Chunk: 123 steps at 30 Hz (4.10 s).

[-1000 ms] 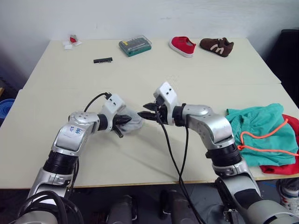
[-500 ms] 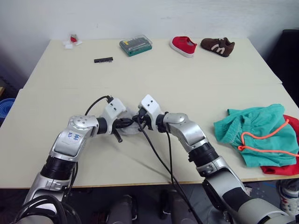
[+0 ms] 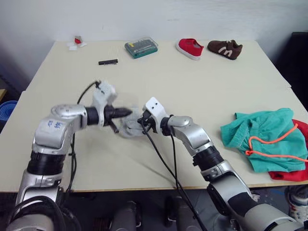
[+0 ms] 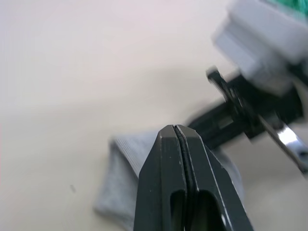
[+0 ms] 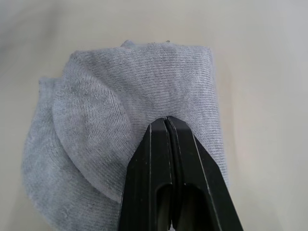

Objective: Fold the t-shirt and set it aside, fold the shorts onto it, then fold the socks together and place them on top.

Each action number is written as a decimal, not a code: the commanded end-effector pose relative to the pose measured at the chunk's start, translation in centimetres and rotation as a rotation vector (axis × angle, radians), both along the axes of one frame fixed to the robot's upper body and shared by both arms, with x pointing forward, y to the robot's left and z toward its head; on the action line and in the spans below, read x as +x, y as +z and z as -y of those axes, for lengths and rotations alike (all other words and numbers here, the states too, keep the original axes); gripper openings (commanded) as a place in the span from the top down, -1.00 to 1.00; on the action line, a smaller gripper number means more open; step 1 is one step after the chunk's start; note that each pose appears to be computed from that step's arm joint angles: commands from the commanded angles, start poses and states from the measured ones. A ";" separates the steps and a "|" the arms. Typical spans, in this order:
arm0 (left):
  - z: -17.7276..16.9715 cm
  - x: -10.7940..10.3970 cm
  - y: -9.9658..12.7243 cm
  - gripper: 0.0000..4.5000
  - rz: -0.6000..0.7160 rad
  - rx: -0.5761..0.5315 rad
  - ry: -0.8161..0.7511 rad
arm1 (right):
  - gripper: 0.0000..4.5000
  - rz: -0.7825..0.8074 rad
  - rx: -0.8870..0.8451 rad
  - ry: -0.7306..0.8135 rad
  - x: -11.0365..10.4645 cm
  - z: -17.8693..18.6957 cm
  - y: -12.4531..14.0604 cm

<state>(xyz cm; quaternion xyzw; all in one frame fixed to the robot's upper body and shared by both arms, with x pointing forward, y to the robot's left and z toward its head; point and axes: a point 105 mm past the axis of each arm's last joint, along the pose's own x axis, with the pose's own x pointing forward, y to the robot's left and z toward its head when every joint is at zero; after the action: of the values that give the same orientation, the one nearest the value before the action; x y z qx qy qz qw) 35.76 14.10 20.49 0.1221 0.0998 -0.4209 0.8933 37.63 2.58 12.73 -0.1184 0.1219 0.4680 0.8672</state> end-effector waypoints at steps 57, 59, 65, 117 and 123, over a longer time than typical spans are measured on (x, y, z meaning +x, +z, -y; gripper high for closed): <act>-1.9 -1.4 -5.2 0.83 -0.016 0.048 -0.011 | 1.00 -0.615 0.403 0.000 1.1 0.2 1.2; -1.3 -2.3 -2.7 0.63 -0.009 -0.083 -0.102 | 1.00 -0.580 0.430 -0.004 1.1 1.3 2.7; 0.6 -5.3 1.8 -0.18 0.001 -0.263 -0.403 | 1.00 -0.413 0.474 -0.050 -1.5 7.5 7.2; -0.8 -7.5 2.3 -1.00 -0.186 -0.209 -0.630 | -1.00 -0.124 -0.080 -0.902 -26.7 43.9 10.1; -3.4 -8.8 3.3 -1.00 -0.204 -0.202 -0.602 | -1.00 -0.061 -0.145 -0.850 -26.8 45.1 12.0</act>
<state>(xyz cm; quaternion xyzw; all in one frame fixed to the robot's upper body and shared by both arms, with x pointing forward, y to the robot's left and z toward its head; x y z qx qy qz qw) 27.64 17.36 22.82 0.0101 0.1244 -0.6765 0.7258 10.90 -41.98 23.91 -0.0921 0.2379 0.0683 0.9645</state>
